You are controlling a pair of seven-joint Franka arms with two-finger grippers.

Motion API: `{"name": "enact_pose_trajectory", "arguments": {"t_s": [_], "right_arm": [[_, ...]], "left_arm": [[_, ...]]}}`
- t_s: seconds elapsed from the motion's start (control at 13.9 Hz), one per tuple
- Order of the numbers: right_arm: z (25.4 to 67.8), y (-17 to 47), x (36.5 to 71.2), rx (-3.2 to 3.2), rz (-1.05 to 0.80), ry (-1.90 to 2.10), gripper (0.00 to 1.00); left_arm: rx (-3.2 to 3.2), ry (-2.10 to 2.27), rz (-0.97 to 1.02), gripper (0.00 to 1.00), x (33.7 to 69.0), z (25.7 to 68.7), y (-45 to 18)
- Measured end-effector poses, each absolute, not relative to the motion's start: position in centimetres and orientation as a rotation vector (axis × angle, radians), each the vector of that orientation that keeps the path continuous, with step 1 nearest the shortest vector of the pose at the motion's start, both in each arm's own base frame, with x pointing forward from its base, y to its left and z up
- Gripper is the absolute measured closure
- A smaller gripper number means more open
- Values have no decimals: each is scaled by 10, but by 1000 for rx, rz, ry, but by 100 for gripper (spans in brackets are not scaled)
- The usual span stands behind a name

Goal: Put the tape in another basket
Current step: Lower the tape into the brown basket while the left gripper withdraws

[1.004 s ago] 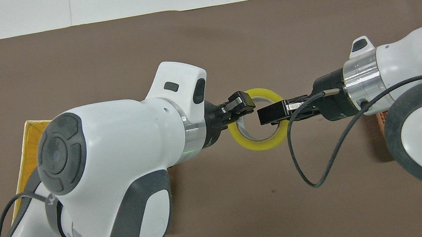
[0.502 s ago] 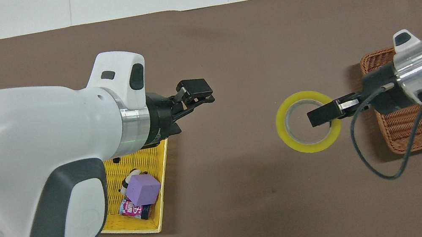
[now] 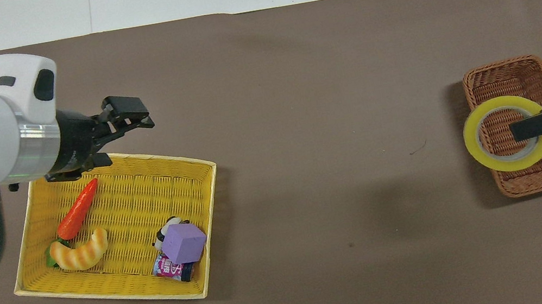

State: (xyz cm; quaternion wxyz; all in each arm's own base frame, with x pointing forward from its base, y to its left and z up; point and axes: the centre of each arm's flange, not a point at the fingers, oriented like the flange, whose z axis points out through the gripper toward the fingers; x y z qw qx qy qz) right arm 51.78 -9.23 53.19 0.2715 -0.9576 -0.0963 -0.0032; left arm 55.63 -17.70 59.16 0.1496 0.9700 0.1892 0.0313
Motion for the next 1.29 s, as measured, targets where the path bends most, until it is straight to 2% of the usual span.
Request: {"name": "enact_pose_trajectory", "arguments": {"t_s": [0.29,0.5,0.65,0.93,1.08,1.29], "right_arm": [[518,-147,518,-2762,-13,-212,100],[476,-187,529,-2797,-8,-123,100],[453,-201,534,-2802,13,-87,100],[444,-201,537,-2800,42,-23,100],[426,-207,541,-2802,55,4,100],[408,-208,550,-2816,47,23,100]], "left_arm": [[2923,353,112,0,568,589,-92],[3015,170,106,0,569,587,-43],[3075,83,81,0,565,590,-38],[3121,-70,16,0,550,624,-31],[3122,-91,-11,0,542,637,-31],[3122,-114,-26,0,535,640,-32]]}}
